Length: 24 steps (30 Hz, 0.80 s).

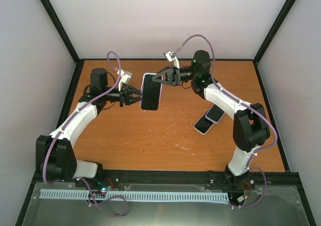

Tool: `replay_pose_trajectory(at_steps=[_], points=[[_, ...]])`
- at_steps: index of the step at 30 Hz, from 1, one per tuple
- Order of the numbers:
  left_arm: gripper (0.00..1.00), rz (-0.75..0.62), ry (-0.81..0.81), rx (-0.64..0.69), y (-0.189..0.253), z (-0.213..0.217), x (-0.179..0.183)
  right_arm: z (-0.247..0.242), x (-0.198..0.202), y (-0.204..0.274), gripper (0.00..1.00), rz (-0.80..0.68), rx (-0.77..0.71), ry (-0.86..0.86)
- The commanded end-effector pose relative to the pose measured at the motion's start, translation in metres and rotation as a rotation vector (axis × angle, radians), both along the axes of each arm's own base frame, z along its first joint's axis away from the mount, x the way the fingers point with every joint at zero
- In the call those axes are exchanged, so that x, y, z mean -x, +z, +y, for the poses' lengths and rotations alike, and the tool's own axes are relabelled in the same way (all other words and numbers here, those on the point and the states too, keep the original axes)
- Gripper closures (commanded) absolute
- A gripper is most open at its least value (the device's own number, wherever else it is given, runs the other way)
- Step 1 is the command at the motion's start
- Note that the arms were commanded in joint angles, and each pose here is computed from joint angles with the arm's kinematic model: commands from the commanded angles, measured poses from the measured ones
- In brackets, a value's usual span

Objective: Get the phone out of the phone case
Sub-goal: Remove the phone case from the phone.

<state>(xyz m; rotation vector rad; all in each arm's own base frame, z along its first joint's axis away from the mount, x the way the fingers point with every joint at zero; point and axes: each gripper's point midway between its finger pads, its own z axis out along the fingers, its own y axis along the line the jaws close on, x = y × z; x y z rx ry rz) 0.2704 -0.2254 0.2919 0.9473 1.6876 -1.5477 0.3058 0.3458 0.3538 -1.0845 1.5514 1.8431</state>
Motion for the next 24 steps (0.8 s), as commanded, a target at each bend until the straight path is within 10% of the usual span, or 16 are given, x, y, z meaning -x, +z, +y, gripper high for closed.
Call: replay_pose_trajectory(at_steps=[1, 5, 12, 24], points=[[0.96, -0.013, -0.077, 0.049, 0.023, -0.003, 0.007, 0.014, -0.003, -0.004, 0.95, -0.001, 0.001, 0.021], [0.99, 0.037, -0.054, 0.058, 0.021, 0.006, 0.002, 0.008, -0.021, -0.011, 0.87, 0.038, 0.016, -0.030], [0.99, 0.158, 0.010, 0.069, 0.011, 0.024, -0.016, -0.010, -0.061, -0.015, 0.44, 0.084, 0.038, -0.157], [0.99, 0.403, 0.081, 0.078, -0.011, 0.037, -0.040, -0.041, -0.070, -0.027, 0.33, -0.280, 0.222, -0.433]])
